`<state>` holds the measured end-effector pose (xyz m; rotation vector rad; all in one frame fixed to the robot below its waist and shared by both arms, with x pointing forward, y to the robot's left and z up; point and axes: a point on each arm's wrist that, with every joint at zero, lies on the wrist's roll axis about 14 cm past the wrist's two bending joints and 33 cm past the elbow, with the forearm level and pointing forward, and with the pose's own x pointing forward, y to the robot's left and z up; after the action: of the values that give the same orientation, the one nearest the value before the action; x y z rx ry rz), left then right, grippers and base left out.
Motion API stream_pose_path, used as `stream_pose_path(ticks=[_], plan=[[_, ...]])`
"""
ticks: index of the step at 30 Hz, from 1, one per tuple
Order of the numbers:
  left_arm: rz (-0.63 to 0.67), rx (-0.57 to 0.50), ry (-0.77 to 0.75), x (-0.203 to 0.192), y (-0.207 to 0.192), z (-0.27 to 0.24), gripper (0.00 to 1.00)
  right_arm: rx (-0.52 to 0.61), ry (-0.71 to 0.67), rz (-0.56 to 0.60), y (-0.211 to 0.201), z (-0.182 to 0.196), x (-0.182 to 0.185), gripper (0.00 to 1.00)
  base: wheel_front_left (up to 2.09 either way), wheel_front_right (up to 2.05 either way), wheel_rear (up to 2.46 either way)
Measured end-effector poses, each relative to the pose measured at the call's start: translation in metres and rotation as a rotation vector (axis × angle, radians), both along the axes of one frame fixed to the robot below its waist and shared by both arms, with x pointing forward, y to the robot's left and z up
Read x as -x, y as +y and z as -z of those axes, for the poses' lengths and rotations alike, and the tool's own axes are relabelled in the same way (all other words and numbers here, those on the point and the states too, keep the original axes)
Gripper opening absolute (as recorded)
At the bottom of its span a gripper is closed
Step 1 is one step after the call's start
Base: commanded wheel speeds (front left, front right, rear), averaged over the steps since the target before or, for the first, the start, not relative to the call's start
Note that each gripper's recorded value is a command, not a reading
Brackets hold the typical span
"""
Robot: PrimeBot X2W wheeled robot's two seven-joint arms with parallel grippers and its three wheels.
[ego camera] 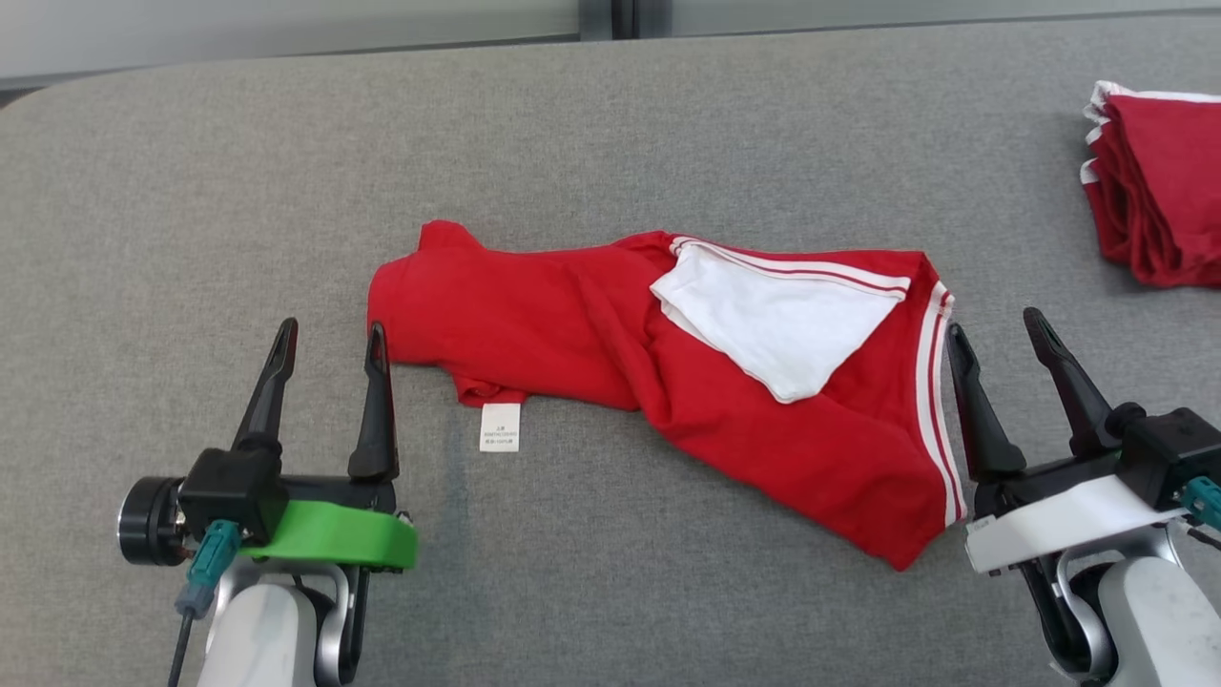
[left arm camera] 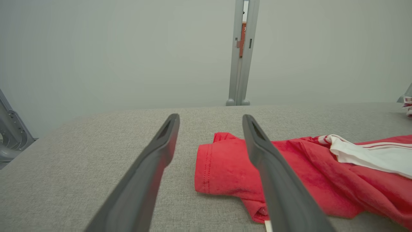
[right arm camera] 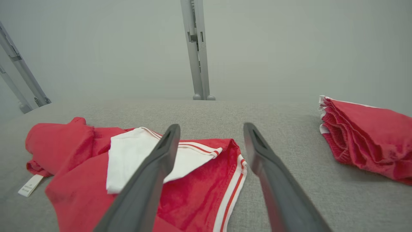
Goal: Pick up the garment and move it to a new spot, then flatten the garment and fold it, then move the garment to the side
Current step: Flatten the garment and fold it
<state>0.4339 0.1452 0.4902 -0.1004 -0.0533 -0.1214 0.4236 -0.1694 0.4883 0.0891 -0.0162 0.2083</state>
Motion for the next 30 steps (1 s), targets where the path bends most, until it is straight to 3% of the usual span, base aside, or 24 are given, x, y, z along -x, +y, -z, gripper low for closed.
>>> stream_pose_path(ticks=[8,19,25,30], plan=[[0.013,0.002,0.005,0.016,-0.004,-0.002,1.00,0.001,-0.033,0.021,-0.001,-0.026,0.029,1.00,0.00,0.00,0.00],[0.026,0.006,0.011,0.017,-0.008,0.000,1.00,0.007,-0.023,0.033,-0.004,-0.029,0.034,1.00,0.00,0.00,0.00],[0.032,0.009,0.002,0.012,-0.010,-0.002,1.00,0.034,0.072,-0.027,0.010,-0.007,0.032,1.00,0.00,0.00,0.00],[0.036,0.008,-0.011,0.000,-0.012,-0.003,1.00,0.065,0.192,-0.156,0.040,0.025,0.027,1.00,0.00,0.00,0.00]])
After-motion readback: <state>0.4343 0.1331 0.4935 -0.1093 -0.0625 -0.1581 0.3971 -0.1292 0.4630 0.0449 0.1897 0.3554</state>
